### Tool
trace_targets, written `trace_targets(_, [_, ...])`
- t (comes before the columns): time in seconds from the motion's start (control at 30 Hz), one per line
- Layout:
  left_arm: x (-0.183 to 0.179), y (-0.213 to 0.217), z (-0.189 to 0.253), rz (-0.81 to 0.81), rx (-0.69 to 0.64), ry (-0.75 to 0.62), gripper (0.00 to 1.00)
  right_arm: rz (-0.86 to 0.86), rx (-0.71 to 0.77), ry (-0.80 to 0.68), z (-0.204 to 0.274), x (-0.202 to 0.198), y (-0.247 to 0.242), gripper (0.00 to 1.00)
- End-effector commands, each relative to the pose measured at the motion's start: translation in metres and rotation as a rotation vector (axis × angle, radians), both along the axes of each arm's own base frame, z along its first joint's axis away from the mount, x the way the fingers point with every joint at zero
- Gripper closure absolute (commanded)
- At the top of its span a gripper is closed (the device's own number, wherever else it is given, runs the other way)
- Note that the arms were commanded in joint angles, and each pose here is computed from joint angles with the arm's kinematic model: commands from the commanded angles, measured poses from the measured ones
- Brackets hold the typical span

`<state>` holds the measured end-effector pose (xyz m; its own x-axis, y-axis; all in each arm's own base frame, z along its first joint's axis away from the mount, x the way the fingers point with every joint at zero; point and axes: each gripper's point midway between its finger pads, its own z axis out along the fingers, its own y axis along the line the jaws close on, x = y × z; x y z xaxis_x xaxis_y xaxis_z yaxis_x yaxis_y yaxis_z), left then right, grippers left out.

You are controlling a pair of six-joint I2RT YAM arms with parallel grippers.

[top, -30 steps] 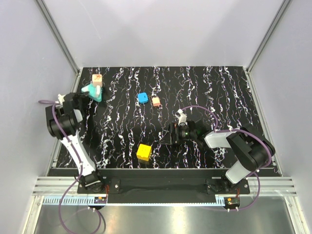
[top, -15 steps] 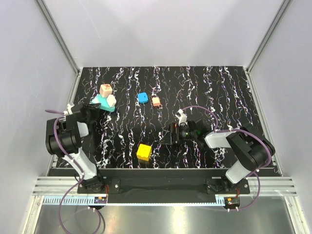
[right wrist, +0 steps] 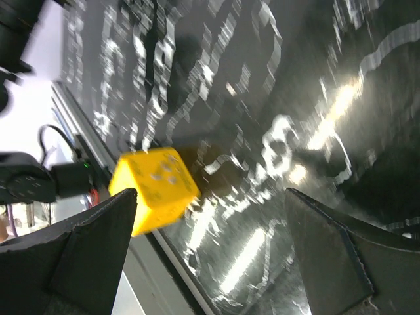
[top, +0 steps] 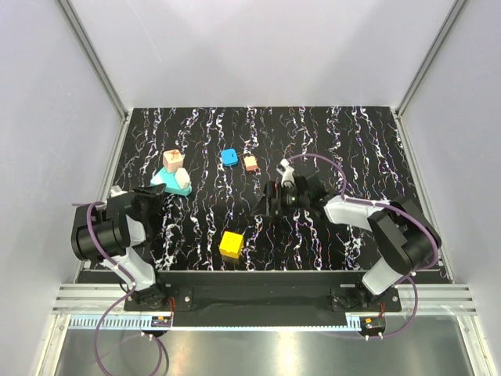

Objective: Pull the plug off the socket

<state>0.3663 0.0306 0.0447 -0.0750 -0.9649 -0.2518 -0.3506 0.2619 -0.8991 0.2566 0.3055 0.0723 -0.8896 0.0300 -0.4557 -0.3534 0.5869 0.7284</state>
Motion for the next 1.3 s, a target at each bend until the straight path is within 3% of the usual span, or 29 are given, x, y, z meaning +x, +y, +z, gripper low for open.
trace_targets(0.0, [-0.008, -0.007, -0.002, -0.061, 0.058, -0.023, 0.80, -0.017, 0.011, -0.095, 0.040, 0.021, 0.005, 0.00])
trace_targets(0.23, [-0.007, -0.006, -0.007, -0.087, 0.000, -0.041, 0.51, -0.018, 0.026, -0.092, 0.062, 0.043, 0.025, 0.00])
trace_targets(0.5, [-0.005, 0.002, -0.013, -0.064, -0.083, -0.069, 0.46, -0.007, 0.032, -0.148, 0.092, 0.089, 0.070, 0.00])
trace_targets(0.57, [-0.005, 0.002, -0.014, -0.065, -0.104, -0.070, 0.48, 0.008, -0.009, -0.100, 0.069, 0.091, 0.086, 0.00])
trace_targets(0.6, [-0.004, 0.003, -0.013, -0.064, -0.106, -0.077, 0.52, -0.006, -0.003, -0.124, 0.080, 0.104, 0.097, 0.01])
trace_targets(0.67, [-0.004, 0.003, -0.013, -0.060, -0.112, -0.078, 0.58, 0.000, -0.047, -0.086, 0.053, 0.108, 0.115, 0.00])
trace_targets(0.7, [-0.005, 0.004, -0.013, -0.059, -0.111, -0.081, 0.64, -0.022, -0.047, -0.137, 0.064, 0.123, 0.126, 0.00])
trace_targets(0.77, [-0.004, 0.003, -0.012, -0.066, -0.105, -0.083, 0.68, 0.002, -0.111, -0.155, 0.040, 0.125, 0.143, 0.00])
trace_targets(0.9, [-0.003, 0.003, -0.012, -0.077, -0.100, -0.081, 0.75, 0.018, -0.151, -0.272, 0.051, 0.141, 0.178, 0.01])
trace_targets(1.03, [-0.003, 0.002, -0.013, -0.079, -0.101, -0.077, 0.87, 0.043, -0.168, -0.325, 0.045, 0.141, 0.197, 0.02])
trace_targets(1.27, [-0.001, 0.002, -0.014, -0.083, -0.106, -0.081, 1.00, 0.077, -0.168, -0.352, 0.041, 0.140, 0.221, 0.10])
